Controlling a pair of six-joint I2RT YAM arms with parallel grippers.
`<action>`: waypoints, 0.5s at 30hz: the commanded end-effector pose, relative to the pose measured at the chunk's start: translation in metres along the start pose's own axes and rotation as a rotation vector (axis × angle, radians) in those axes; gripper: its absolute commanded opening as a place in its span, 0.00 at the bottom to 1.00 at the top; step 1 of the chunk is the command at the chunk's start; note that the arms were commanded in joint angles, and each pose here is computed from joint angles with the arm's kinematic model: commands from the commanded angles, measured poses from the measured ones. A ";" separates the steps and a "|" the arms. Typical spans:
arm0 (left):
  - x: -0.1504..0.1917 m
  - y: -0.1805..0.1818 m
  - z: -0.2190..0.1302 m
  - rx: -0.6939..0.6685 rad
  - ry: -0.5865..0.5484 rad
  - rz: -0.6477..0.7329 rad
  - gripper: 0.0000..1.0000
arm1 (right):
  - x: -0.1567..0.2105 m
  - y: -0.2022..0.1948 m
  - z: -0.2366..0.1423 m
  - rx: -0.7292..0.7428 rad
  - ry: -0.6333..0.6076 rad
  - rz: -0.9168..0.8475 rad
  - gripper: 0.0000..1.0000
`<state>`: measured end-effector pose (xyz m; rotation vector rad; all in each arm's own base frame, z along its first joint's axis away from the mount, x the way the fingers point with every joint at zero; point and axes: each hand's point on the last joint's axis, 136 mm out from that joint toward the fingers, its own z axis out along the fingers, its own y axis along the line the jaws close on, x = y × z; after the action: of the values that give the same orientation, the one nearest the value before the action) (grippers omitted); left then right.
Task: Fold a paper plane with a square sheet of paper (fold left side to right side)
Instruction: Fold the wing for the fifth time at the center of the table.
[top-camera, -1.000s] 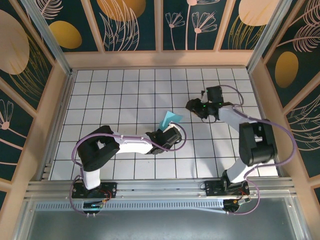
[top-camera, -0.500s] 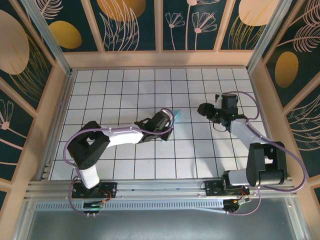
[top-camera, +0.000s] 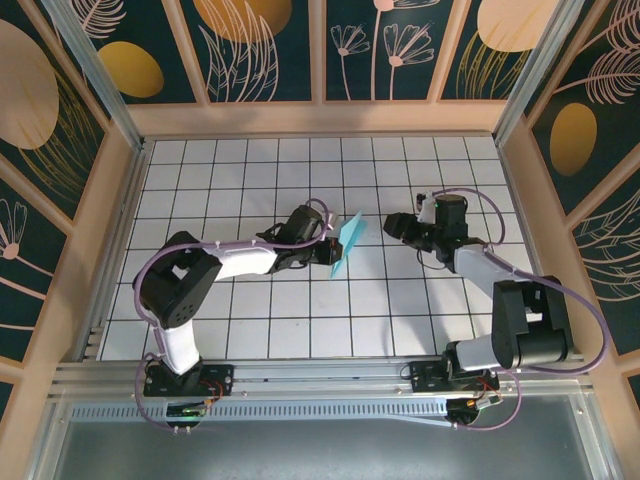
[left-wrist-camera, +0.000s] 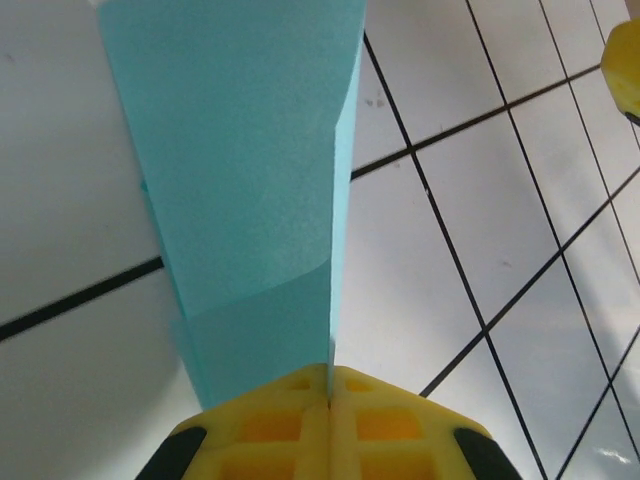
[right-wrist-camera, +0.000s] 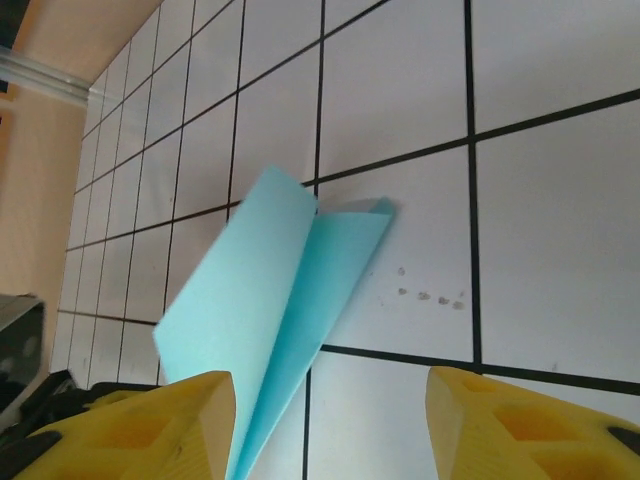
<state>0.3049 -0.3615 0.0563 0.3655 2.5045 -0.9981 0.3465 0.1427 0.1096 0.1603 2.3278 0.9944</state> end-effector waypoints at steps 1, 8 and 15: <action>0.012 -0.006 0.012 0.072 0.058 -0.057 0.00 | 0.008 0.006 0.009 -0.040 0.016 0.016 0.52; 0.013 -0.009 0.021 0.119 0.065 -0.095 0.00 | 0.016 0.006 0.023 -0.030 0.052 0.044 0.52; 0.010 -0.021 0.022 0.208 0.059 -0.158 0.00 | 0.025 0.011 0.033 -0.061 0.074 0.064 0.51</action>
<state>0.2952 -0.3834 0.0480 0.2966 2.5367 -1.2292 0.3403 0.1706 0.0838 0.1857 2.3991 1.0769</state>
